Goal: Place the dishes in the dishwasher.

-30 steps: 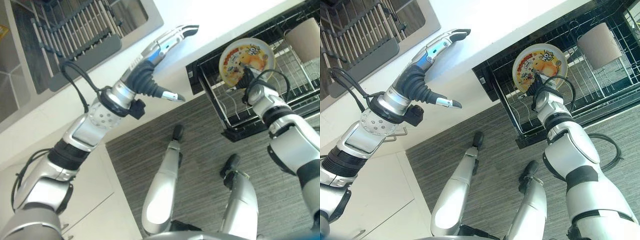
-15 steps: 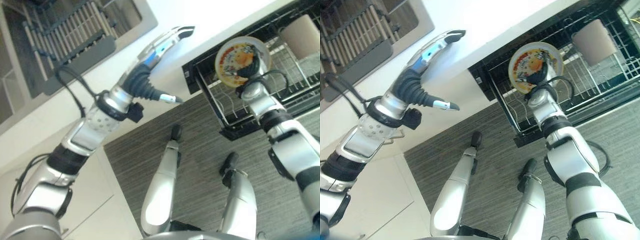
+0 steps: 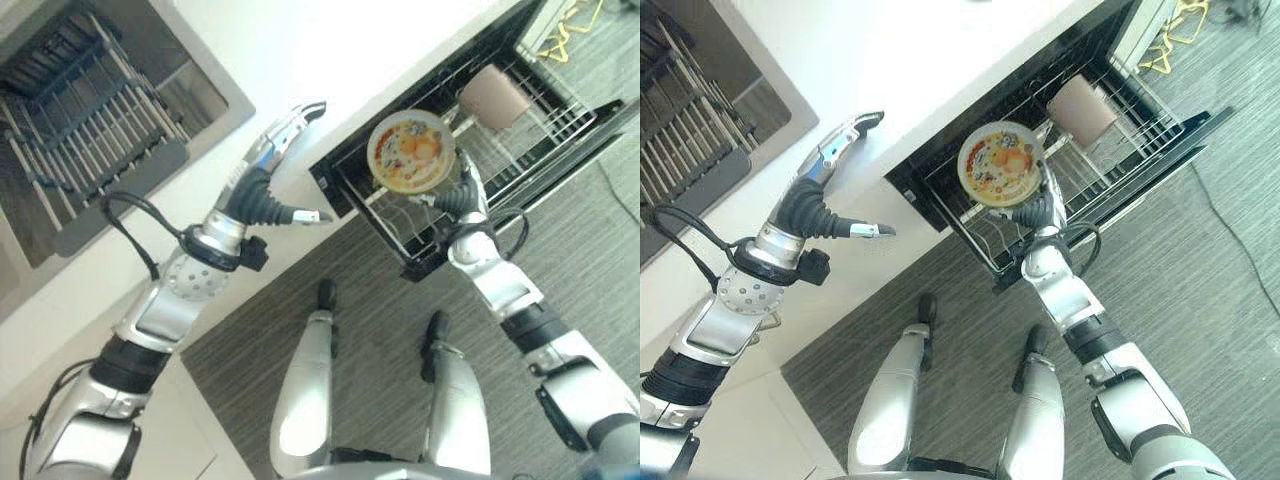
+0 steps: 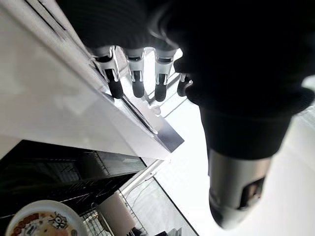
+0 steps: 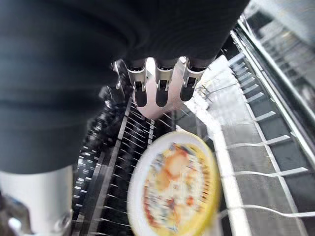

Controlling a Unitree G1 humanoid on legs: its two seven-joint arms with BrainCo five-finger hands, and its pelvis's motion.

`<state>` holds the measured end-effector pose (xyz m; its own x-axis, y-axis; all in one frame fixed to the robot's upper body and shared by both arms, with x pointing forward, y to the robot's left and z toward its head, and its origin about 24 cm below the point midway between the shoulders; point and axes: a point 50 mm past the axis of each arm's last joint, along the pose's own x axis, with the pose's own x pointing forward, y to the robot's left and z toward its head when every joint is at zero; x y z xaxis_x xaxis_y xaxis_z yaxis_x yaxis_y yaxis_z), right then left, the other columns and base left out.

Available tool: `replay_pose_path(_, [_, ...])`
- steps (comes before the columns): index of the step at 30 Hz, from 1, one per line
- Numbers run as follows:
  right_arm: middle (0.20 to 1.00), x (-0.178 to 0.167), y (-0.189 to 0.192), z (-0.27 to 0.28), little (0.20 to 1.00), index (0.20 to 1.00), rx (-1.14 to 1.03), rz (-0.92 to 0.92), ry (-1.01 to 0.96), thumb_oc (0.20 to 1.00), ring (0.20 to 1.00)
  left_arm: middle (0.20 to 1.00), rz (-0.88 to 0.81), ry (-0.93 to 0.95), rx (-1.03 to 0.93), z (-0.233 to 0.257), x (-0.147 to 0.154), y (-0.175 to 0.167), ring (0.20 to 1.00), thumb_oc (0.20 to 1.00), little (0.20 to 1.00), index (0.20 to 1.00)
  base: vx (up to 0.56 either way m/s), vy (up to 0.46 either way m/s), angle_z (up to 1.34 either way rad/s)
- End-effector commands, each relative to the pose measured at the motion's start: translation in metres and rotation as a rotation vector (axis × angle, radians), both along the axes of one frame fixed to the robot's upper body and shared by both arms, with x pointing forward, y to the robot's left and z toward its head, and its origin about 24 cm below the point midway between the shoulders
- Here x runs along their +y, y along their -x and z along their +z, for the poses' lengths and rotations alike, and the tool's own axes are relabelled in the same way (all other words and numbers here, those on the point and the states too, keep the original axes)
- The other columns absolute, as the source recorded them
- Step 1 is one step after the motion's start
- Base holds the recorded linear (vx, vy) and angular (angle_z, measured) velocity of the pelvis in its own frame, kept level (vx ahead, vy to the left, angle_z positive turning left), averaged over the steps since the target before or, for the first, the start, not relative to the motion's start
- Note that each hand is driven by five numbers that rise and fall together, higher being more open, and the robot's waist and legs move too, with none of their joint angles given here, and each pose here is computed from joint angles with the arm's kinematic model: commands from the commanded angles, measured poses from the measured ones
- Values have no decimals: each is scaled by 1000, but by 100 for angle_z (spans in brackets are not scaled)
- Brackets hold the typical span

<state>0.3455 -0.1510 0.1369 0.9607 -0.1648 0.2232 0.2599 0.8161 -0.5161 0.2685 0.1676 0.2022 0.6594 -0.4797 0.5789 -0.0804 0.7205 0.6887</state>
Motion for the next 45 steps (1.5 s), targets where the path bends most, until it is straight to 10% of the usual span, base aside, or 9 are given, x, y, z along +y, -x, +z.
replay_pose_path(1, [1000, 10, 8, 36, 1000, 1000, -192, 138, -143, 1000, 1000, 1000, 16, 19, -37, 7, 2, -1, 1000, 1000, 1000, 1000, 138, -20, -6])
replay_pose_path(18, [1000, -16, 52, -25, 1000, 1000, 10, 186, -348, 1000, 1000, 1000, -3, 101, 132, -32, 13, 17, 1000, 1000, 1000, 1000, 139, -25, -3])
replay_pose_path(32, [1000, -122, 105, -81, 1000, 1000, -1, -330, -552, 1000, 1000, 1000, -30, 118, 410, -75, 32, 43, 1000, 1000, 1000, 1000, 20, -44, -9])
replay_pose_path(45, [1000, -121, 120, -169, 1000, 1000, 65, -427, -1015, 1000, 1000, 1000, -23, 60, 240, -64, 15, 26, 1000, 1000, 1000, 1000, -39, -4, 6])
